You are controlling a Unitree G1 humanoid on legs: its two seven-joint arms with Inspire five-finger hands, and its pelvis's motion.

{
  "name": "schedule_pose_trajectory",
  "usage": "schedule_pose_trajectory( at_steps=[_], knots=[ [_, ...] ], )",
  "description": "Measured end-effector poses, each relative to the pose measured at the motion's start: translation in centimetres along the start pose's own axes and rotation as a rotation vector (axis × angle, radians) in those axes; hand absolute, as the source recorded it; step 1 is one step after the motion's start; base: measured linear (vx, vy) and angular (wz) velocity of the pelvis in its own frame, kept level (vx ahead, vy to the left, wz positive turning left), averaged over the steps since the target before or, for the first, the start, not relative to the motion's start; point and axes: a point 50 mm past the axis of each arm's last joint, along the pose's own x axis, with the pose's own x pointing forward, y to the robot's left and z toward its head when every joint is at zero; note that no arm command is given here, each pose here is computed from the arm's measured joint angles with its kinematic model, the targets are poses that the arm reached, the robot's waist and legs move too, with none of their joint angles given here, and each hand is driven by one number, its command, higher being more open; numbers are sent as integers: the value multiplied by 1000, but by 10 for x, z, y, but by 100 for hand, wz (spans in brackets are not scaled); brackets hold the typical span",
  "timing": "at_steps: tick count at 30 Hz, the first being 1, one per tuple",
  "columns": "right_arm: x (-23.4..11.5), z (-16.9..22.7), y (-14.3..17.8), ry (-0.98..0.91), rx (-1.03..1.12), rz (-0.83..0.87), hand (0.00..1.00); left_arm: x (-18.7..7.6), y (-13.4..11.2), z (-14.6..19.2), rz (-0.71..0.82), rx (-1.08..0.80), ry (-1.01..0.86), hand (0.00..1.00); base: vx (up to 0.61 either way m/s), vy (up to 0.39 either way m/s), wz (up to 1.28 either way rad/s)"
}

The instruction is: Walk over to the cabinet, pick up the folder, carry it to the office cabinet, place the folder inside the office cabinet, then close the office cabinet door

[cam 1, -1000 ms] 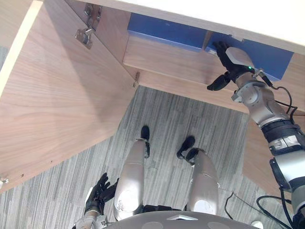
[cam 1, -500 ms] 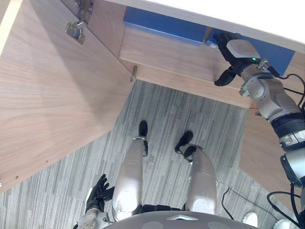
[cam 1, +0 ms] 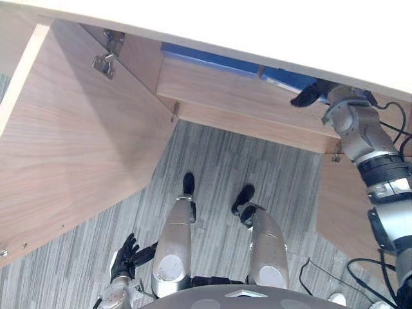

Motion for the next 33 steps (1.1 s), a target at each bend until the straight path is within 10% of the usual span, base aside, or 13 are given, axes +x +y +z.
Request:
schedule_pose_trajectory(
  at_steps=[12,25,33],
  knots=[
    [-38,-46,27,303,-32,-182,100,-4,3,-24,0,35,111,100,-30,-2,-4],
    [-156,-1,169,11,-92,380,100,2,13,-30,-12,185,195,100,4,-18,-11],
    [-296,-25,241,364,13,888,100,10,12,-28,-2,267,233,100,51,19,-11]
  ],
)
